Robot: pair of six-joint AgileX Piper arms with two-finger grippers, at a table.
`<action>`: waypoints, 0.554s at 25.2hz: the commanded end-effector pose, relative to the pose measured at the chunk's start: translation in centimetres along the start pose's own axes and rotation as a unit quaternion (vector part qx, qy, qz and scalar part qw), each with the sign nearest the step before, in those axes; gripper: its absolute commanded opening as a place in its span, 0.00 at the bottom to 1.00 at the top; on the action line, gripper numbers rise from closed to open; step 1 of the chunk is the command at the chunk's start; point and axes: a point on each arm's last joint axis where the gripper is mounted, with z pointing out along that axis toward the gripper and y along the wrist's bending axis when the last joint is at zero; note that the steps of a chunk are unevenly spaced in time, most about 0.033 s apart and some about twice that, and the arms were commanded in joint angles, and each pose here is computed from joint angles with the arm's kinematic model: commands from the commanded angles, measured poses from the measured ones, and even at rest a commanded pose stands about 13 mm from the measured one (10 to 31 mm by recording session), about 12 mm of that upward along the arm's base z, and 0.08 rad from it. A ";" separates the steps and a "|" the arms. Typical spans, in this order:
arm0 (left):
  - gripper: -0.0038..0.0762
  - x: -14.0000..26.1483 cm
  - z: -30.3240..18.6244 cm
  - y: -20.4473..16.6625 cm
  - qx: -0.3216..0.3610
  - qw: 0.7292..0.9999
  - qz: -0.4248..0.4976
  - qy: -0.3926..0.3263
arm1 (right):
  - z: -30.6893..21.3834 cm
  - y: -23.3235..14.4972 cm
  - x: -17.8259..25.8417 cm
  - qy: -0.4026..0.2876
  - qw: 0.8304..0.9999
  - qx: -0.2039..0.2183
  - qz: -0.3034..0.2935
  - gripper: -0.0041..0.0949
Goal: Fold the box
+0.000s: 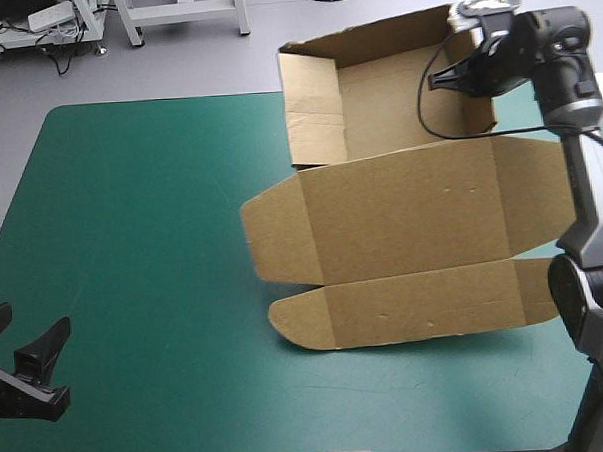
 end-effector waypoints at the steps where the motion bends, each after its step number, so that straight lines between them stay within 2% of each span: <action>1: 0.61 -0.1 -0.1 0.0 0.003 1.000 0.000 0.012 | -7.7 -4.1 -0.2 -0.069 0.995 0.065 0.020 0.04; 3: 0.61 -0.1 -0.1 0.0 0.003 1.000 0.000 0.012 | -8.7 -7.6 1.6 -0.045 0.992 0.109 0.048 0.04; 6: 0.61 -0.1 -0.1 0.0 0.003 1.000 0.000 0.012 | -8.2 -11.3 4.3 0.002 0.986 0.137 0.095 0.04; 9: 0.61 -0.1 -0.1 0.0 0.004 1.000 -0.001 0.012 | -5.9 -14.7 8.7 0.079 0.976 0.125 0.163 0.04; 14: 0.61 -0.2 -0.1 0.0 0.004 1.000 -0.001 0.011 | -1.4 -16.9 14.8 0.174 0.960 0.113 0.186 0.04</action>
